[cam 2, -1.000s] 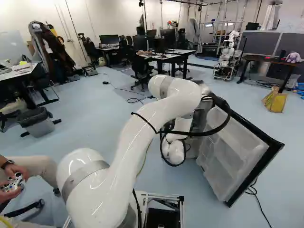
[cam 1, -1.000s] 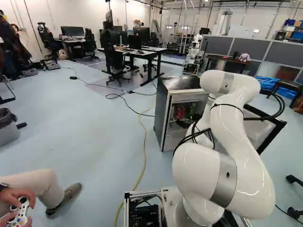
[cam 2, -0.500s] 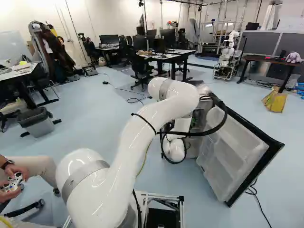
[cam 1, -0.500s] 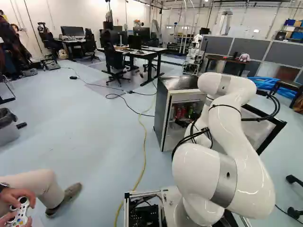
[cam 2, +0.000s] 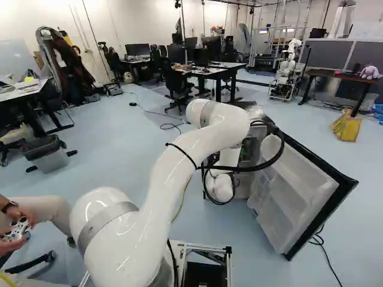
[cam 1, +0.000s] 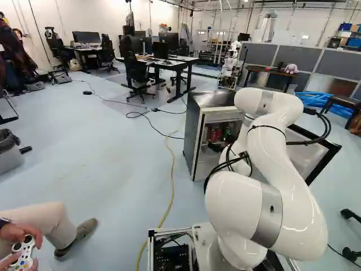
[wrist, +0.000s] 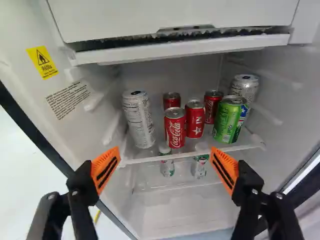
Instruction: Grab a drink from the fridge
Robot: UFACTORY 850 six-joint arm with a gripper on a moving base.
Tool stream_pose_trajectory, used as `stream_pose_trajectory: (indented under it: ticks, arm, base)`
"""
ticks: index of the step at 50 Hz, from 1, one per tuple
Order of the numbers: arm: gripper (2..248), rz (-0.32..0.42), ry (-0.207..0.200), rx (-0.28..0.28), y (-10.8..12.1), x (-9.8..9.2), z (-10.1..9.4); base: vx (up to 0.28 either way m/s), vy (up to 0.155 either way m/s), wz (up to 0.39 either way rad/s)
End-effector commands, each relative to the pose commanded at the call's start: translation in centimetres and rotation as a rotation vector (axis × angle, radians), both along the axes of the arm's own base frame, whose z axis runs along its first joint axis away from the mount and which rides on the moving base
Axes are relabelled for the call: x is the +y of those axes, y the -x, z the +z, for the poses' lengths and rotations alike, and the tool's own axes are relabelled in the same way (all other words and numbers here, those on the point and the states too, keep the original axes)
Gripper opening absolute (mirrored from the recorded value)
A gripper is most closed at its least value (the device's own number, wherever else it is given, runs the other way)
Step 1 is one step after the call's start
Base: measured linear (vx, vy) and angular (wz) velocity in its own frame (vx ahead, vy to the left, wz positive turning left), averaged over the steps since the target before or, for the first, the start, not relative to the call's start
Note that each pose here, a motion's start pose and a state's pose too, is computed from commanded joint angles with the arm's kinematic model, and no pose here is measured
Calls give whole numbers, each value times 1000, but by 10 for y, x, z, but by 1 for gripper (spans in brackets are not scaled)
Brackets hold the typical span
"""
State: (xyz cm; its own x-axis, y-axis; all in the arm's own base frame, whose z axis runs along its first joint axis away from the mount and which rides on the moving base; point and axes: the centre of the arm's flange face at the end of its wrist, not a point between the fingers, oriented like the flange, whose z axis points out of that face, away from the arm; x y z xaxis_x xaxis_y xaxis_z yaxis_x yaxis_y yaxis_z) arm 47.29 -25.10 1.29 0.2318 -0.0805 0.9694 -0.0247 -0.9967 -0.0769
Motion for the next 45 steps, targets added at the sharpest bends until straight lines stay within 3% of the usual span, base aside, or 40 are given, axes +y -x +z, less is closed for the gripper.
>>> stream_pose_trajectory:
  ticks: [2, 3, 7, 8, 12, 13, 28, 45]
  arm:
    - [240, 0, 0, 0, 0, 0, 0]
    - [227, 0, 0, 0, 0, 0, 0]
    - [227, 0, 0, 0, 0, 0, 0]
    - [215, 0, 0, 0, 0, 0, 0]
    - [215, 0, 0, 0, 0, 0, 0]
    - [203, 0, 0, 0, 0, 0, 0]
    - [205, 0, 0, 0, 0, 0, 0]
    - [165, 0, 0, 0, 0, 0, 0]
  base:
    - [0, 0, 0]
    - [0, 0, 0]
    - [0, 0, 0]
    - [0, 0, 0]
    - [0, 0, 0]
    - [0, 0, 0]
    - [0, 0, 0]
    - [0, 0, 0]
